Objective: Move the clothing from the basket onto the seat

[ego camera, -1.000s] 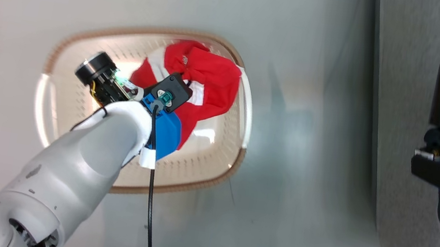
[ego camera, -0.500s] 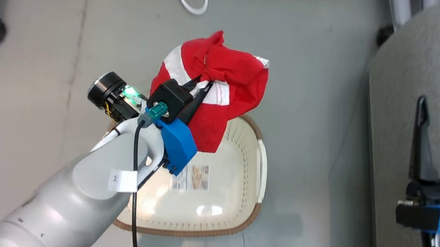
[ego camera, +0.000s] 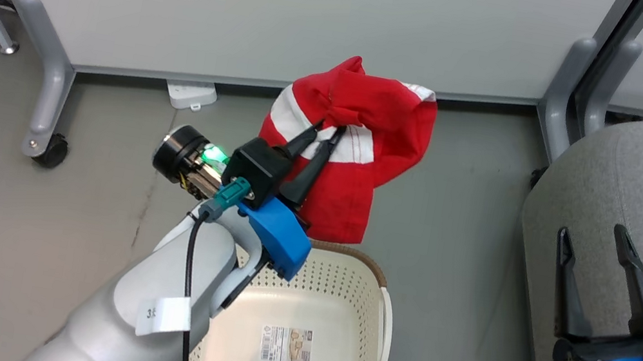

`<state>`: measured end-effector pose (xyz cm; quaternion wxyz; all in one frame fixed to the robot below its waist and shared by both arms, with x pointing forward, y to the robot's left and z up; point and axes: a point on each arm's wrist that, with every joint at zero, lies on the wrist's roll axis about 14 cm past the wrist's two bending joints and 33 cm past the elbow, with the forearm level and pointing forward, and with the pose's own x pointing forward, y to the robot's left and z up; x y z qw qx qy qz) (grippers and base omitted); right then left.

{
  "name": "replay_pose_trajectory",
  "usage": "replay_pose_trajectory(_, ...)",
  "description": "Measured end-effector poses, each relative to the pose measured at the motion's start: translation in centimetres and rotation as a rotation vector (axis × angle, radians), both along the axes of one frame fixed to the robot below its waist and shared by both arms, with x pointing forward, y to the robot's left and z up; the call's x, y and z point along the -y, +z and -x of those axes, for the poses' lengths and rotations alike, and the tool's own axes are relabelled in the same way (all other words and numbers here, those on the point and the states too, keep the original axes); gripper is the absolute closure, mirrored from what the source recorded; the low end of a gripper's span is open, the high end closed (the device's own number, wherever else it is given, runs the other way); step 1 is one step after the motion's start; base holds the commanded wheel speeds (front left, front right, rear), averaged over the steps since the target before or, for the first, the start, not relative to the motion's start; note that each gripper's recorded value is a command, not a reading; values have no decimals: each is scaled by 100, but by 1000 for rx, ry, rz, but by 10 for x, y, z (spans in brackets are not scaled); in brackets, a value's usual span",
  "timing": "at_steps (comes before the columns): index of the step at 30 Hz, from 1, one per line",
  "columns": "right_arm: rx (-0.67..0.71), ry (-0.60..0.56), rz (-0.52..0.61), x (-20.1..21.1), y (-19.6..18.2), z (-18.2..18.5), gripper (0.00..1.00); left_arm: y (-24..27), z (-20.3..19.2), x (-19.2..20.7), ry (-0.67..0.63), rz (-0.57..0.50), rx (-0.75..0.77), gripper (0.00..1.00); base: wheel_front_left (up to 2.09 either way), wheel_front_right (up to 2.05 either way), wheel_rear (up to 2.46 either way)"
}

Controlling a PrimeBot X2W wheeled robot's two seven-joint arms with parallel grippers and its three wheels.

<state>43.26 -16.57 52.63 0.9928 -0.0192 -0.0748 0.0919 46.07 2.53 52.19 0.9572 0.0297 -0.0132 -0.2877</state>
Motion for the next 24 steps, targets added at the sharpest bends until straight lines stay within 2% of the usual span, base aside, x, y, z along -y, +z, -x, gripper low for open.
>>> replay_pose_trajectory(12,9,43,-25,-20,8,39,0,60,41,19,-58,41,153,100,0,0,0)
replay_pose_trajectory(24,33,106,-28,-41,16,42,0,62,48,19,-61,40,164,100,0,0,0)
